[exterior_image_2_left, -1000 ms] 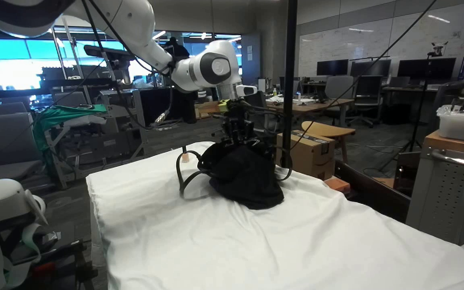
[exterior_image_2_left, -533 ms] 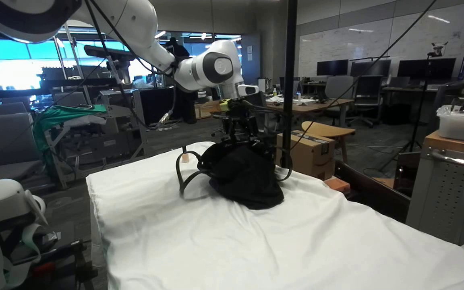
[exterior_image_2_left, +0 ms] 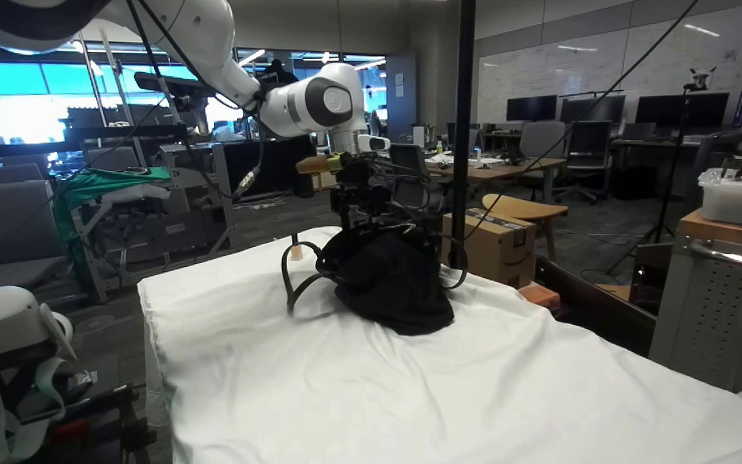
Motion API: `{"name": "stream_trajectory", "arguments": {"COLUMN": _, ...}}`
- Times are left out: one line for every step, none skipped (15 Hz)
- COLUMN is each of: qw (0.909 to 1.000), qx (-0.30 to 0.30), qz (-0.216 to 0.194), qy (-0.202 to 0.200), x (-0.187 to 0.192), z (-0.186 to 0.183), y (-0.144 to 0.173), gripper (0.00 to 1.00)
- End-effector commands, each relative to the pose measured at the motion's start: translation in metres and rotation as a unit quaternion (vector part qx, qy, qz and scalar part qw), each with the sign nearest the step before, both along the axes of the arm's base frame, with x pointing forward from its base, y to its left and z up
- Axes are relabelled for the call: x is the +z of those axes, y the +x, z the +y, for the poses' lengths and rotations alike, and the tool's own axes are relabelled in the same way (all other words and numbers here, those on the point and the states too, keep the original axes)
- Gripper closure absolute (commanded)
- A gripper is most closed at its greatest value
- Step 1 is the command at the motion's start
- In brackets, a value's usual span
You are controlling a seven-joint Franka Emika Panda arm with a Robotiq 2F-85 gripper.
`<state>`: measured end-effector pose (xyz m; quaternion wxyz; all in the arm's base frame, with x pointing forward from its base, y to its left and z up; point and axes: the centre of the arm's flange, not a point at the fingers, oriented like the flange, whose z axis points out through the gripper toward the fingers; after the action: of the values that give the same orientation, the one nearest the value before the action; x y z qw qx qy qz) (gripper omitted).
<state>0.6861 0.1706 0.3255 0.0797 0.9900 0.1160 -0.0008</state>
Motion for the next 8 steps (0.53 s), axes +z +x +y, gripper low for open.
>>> {"name": "stream_trajectory", "arguments": {"qw": 0.9996, "qx": 0.020, "qz": 0.017, "qy": 0.006, "x": 0.017, "z": 0.041, "y": -0.051, "gripper": 0.00}}
{"name": "stream_trajectory", "arguments": {"qw": 0.9994, "qx": 0.029, "qz": 0.020, "qy": 0.006, "x": 0.018, "z": 0.056, "y": -0.061, "gripper": 0.00}}
{"name": "stream_trajectory", "arguments": {"qw": 0.9990, "qx": 0.038, "qz": 0.021, "qy": 0.007, "x": 0.017, "z": 0.070, "y": -0.072, "gripper": 0.00}}
{"name": "stream_trajectory", "arguments": {"qw": 0.9986, "qx": 0.046, "qz": 0.024, "qy": 0.009, "x": 0.020, "z": 0.084, "y": -0.081, "gripper": 0.00}}
{"name": "stream_trajectory", "arguments": {"qw": 0.9981, "qx": 0.055, "qz": 0.026, "qy": 0.008, "x": 0.016, "z": 0.097, "y": -0.091, "gripper": 0.00}}
{"name": "stream_trajectory", "arguments": {"qw": 0.9977, "qx": 0.062, "qz": 0.028, "qy": 0.010, "x": 0.018, "z": 0.110, "y": -0.098, "gripper": 0.00}}
{"name": "stream_trajectory", "arguments": {"qw": 0.9972, "qx": 0.068, "qz": 0.030, "qy": 0.010, "x": 0.017, "z": 0.122, "y": -0.105, "gripper": 0.00}}
{"name": "stream_trajectory", "arguments": {"qw": 0.9964, "qx": 0.077, "qz": 0.034, "qy": 0.011, "x": 0.013, "z": 0.134, "y": -0.113, "gripper": 0.00}}
